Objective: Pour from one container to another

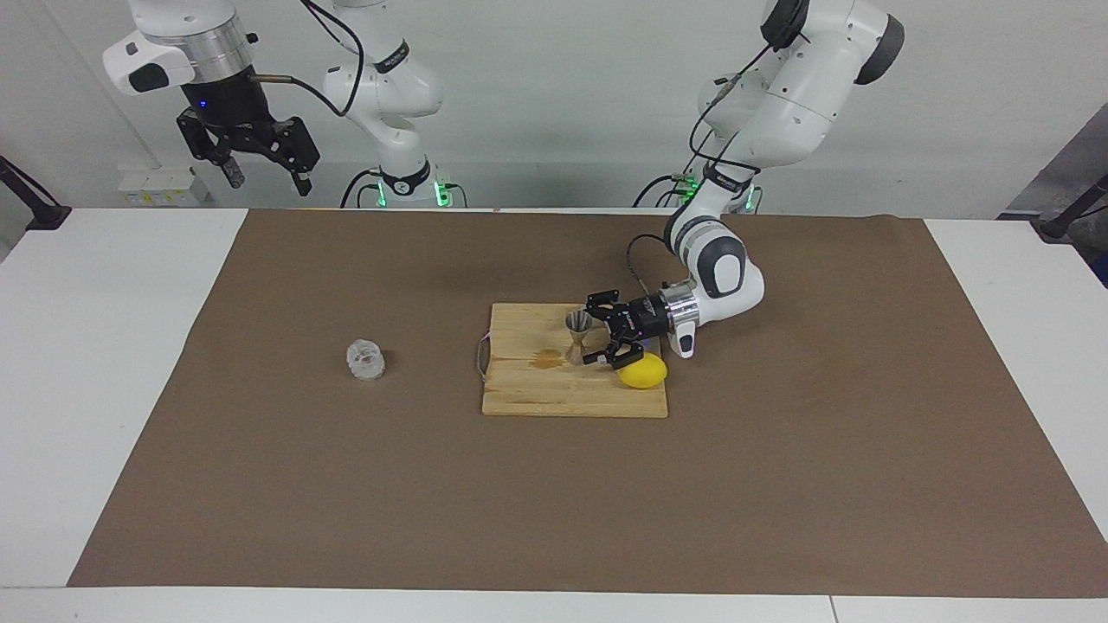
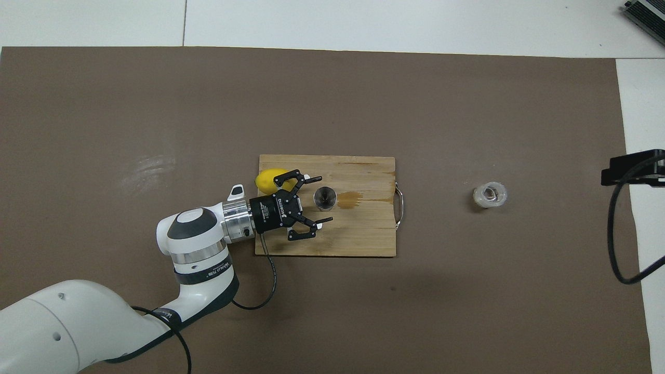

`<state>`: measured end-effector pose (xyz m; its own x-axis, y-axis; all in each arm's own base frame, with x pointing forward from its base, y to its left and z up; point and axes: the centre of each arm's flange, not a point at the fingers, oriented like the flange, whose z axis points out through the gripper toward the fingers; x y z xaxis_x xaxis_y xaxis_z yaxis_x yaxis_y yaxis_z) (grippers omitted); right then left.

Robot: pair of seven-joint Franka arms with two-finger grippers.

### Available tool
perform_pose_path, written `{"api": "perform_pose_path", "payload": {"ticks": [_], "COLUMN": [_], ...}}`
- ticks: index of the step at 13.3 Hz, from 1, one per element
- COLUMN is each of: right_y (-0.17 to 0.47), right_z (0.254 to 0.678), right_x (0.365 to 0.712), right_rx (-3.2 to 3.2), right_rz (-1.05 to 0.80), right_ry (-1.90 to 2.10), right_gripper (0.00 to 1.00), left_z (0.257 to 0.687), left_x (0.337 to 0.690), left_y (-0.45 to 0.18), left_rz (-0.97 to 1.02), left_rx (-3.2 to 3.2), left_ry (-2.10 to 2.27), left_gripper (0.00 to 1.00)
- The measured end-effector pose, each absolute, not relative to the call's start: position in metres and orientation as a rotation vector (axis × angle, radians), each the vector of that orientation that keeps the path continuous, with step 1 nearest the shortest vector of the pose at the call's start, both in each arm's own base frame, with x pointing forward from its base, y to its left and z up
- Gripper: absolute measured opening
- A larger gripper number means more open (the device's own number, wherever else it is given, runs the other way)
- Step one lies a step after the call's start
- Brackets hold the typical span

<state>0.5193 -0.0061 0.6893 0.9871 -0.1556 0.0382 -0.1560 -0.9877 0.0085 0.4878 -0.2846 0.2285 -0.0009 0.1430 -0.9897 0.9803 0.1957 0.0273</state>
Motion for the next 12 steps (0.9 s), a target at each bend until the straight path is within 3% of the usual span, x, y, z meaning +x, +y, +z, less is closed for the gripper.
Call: {"api": "perform_pose_path", "payload": {"ticks": [12], "right_y": [-0.006], "right_z": [0.689], "right_x": [0.519], "right_rx": [3.120], "right_rz": [0.059], "right_ry": [-0.245], "right_gripper": [1.00], "left_z": [0.248], "left_x": [0.504], "left_y": [-0.263], "left_rz": [-0.908], "left_rx": [1.162], "left_ry": [1.384], "left_gripper": [1.00]}}
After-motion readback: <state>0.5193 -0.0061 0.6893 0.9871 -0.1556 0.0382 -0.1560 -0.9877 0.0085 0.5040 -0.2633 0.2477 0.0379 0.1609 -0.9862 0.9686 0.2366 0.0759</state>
